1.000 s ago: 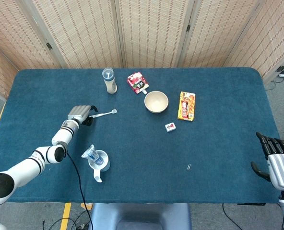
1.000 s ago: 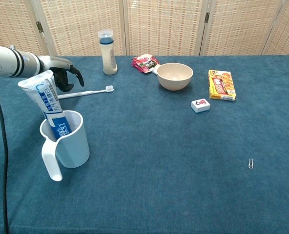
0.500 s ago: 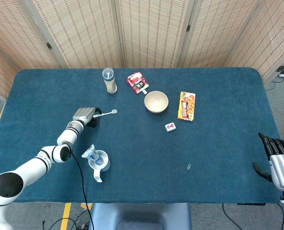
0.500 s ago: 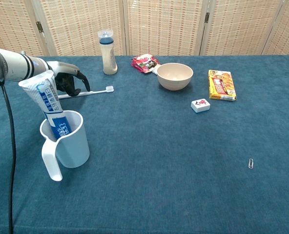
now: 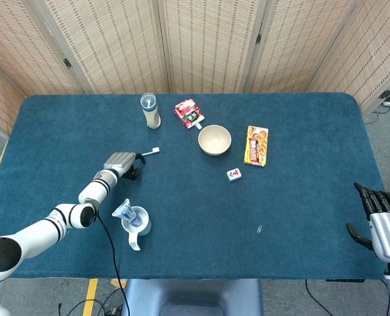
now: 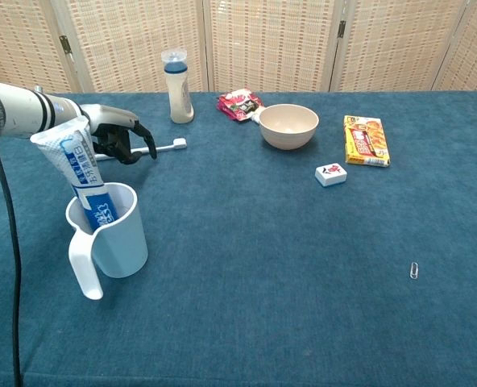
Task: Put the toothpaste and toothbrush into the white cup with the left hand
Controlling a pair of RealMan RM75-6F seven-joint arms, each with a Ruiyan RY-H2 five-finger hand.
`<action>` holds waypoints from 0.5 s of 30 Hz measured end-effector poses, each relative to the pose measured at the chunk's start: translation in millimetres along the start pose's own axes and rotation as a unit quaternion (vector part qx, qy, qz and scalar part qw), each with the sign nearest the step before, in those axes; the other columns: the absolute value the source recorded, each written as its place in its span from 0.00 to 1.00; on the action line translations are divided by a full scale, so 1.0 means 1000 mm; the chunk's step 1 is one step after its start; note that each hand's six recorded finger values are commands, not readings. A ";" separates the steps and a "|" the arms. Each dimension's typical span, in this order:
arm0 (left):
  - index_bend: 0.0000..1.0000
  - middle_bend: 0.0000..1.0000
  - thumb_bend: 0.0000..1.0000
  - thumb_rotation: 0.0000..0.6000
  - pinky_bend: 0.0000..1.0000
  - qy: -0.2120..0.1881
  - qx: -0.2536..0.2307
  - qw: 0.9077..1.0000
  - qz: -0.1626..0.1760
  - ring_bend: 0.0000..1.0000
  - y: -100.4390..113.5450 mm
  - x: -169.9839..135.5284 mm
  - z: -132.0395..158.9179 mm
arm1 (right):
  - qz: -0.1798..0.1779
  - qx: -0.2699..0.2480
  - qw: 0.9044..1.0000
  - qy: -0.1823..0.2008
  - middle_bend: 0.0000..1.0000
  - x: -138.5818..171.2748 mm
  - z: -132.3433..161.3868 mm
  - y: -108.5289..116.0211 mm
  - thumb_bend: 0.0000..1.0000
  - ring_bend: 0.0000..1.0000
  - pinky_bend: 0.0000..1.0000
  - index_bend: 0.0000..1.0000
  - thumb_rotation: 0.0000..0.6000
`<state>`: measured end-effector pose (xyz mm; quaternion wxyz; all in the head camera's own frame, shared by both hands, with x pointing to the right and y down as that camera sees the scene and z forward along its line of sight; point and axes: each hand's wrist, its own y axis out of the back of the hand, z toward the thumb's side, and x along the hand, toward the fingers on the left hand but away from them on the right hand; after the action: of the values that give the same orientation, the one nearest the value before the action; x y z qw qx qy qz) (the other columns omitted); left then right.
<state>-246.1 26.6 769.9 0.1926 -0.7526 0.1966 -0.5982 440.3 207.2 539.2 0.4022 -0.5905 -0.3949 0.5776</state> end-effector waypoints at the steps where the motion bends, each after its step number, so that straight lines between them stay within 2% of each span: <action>1: 0.30 1.00 0.69 0.90 0.99 -0.001 -0.003 1.000 0.010 0.94 0.003 0.000 0.000 | 0.000 0.000 1.000 0.000 0.18 0.000 0.000 0.000 0.20 0.17 0.18 0.00 1.00; 4: 0.30 1.00 0.69 0.89 0.99 0.001 -0.024 0.999 0.044 0.94 0.016 0.001 -0.002 | -0.001 0.000 1.000 -0.002 0.18 0.001 0.000 0.001 0.20 0.17 0.18 0.00 1.00; 6: 0.30 1.00 0.69 0.88 0.99 0.008 -0.029 0.998 0.051 0.94 0.019 0.004 -0.006 | 0.000 0.000 1.000 -0.003 0.18 0.002 0.000 0.001 0.20 0.17 0.18 0.00 1.00; 10: 0.30 1.00 0.69 0.88 0.99 0.027 -0.034 0.998 0.051 0.94 0.020 0.010 -0.018 | -0.001 0.001 1.000 -0.005 0.18 0.003 -0.001 0.001 0.20 0.17 0.18 0.00 1.00; 15: 0.30 1.00 0.69 0.86 0.99 0.045 -0.032 0.998 0.037 0.94 0.010 0.016 -0.027 | 0.000 0.001 1.000 -0.008 0.18 0.004 -0.001 0.001 0.20 0.17 0.18 0.00 1.00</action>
<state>-269.7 8.5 783.7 0.1815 -0.7228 0.2519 -0.6174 441.8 210.2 536.8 0.4002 -0.5854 -0.3972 0.5825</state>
